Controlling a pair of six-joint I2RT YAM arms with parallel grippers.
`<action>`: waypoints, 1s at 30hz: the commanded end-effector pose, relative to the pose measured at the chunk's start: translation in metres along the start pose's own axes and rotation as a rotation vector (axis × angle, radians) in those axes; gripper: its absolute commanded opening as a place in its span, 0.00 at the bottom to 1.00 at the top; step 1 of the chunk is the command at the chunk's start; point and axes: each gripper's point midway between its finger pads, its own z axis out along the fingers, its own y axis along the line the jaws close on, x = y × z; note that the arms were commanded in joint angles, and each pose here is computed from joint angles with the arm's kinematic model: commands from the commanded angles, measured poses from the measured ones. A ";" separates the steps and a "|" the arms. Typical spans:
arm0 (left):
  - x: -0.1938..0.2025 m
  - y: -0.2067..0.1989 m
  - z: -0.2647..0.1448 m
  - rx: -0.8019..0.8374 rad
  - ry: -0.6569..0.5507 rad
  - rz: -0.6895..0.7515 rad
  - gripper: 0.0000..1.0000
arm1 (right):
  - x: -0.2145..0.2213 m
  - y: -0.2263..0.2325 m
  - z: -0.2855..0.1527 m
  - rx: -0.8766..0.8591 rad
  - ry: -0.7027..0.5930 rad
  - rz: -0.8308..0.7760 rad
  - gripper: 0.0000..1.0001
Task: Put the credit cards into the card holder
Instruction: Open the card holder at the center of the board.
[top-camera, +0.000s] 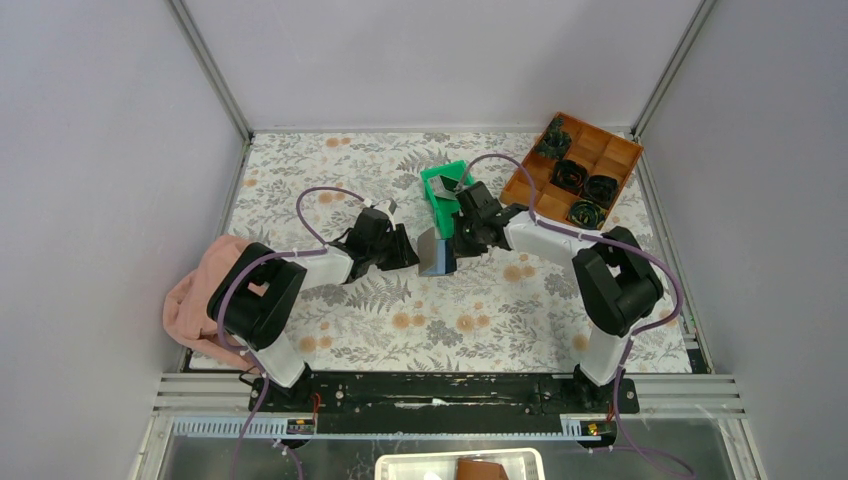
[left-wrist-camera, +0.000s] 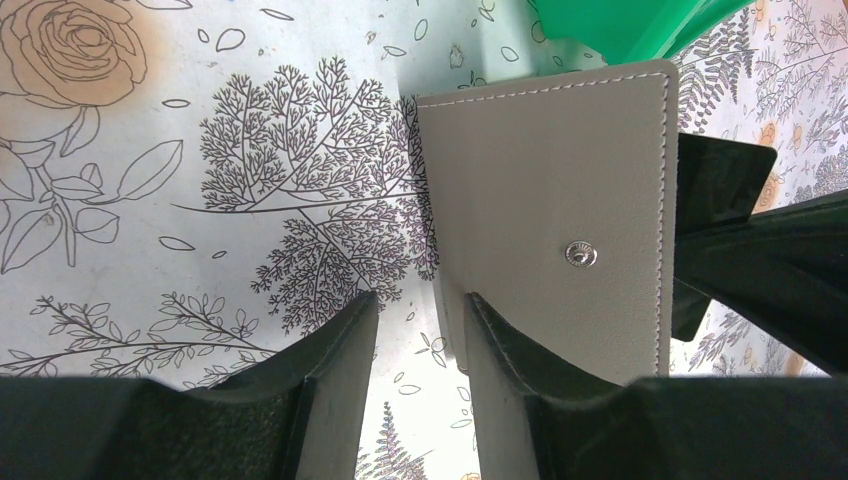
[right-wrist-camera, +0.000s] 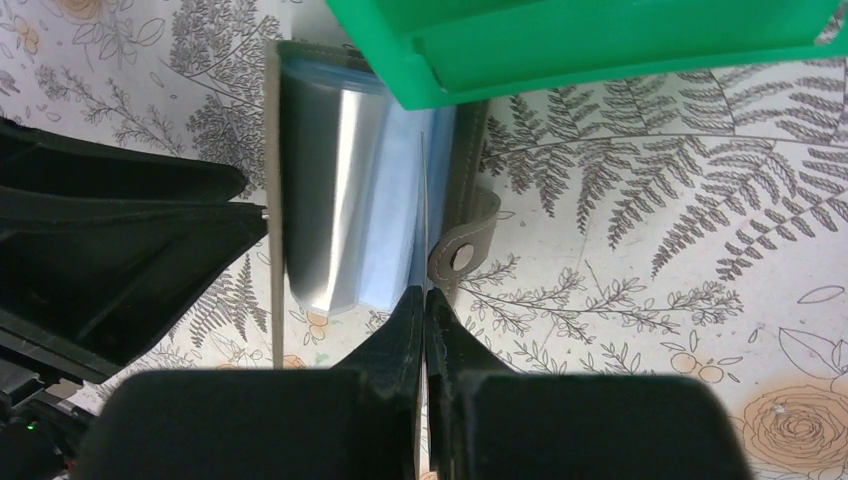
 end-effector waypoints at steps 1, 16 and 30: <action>0.096 0.062 -0.011 -0.207 0.309 -0.044 0.46 | 0.002 -0.001 -0.003 -0.022 -0.023 0.076 0.00; 0.098 0.061 -0.010 -0.200 0.331 -0.030 0.46 | 0.017 -0.002 0.003 -0.116 -0.035 0.230 0.00; 0.096 0.063 -0.016 -0.216 0.310 -0.035 0.46 | -0.005 0.012 -0.010 -0.196 -0.090 0.233 0.00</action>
